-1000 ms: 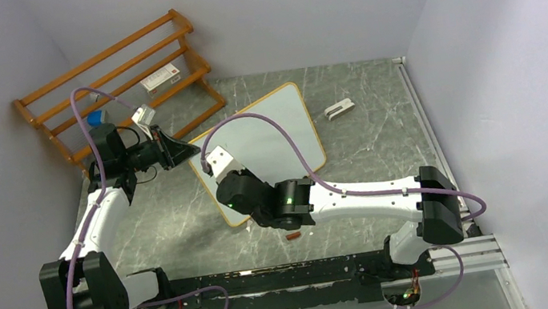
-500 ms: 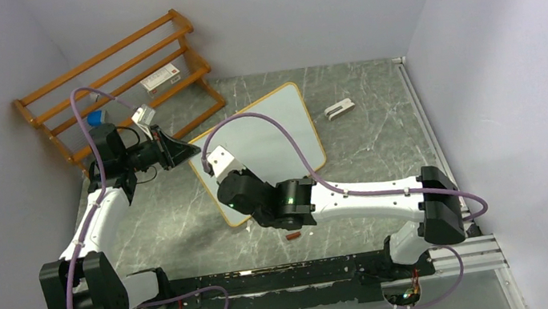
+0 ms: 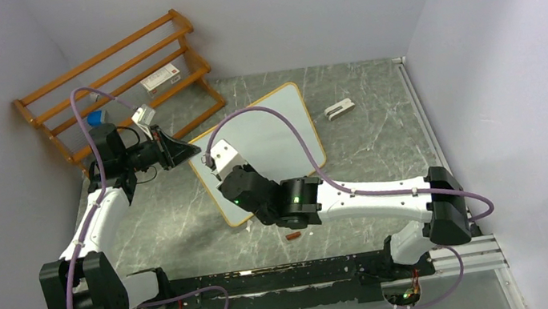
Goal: Write a sentence on the whiteboard
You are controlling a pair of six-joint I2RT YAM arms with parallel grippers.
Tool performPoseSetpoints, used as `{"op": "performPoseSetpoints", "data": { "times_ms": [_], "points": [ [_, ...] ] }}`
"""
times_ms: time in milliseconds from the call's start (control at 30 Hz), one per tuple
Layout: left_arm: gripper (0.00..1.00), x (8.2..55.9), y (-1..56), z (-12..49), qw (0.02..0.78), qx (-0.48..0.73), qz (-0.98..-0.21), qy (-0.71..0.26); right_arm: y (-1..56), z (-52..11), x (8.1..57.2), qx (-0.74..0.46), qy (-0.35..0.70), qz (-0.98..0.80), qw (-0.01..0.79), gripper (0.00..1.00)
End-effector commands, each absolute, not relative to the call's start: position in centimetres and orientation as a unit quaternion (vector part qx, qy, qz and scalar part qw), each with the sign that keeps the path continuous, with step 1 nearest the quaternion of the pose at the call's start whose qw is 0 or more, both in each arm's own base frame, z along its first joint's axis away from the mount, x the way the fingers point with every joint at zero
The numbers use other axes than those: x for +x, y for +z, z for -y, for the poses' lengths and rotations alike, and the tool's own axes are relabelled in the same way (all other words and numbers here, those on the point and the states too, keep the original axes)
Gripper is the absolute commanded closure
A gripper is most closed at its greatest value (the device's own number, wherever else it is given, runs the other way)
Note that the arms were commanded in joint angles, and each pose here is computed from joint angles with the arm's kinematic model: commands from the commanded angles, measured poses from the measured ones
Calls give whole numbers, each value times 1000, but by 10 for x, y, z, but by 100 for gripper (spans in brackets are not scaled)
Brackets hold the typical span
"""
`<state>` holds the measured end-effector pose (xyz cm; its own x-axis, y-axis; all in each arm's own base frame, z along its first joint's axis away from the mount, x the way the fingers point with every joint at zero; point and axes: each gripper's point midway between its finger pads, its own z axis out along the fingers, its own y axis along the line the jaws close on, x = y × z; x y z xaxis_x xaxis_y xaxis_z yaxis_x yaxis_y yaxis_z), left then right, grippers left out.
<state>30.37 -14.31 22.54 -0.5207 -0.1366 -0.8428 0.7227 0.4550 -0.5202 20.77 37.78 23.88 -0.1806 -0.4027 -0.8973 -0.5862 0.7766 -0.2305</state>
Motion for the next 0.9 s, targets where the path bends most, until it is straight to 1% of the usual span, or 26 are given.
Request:
{"op": "performPoseSetpoints", "data": {
  "times_ms": [0, 333, 867],
  "points": [
    [95, 317, 216, 132, 468, 198, -738, -445, 238, -378, 214, -311, 71, -762, 563, 100],
    [95, 318, 216, 132, 468, 198, -738, -445, 227, -379, 217, -316, 58, -767, 555, 100],
    [95, 317, 216, 132, 467, 198, -738, -446, 226, -379, 222, -313, 54, -767, 558, 100]
  ]
}}
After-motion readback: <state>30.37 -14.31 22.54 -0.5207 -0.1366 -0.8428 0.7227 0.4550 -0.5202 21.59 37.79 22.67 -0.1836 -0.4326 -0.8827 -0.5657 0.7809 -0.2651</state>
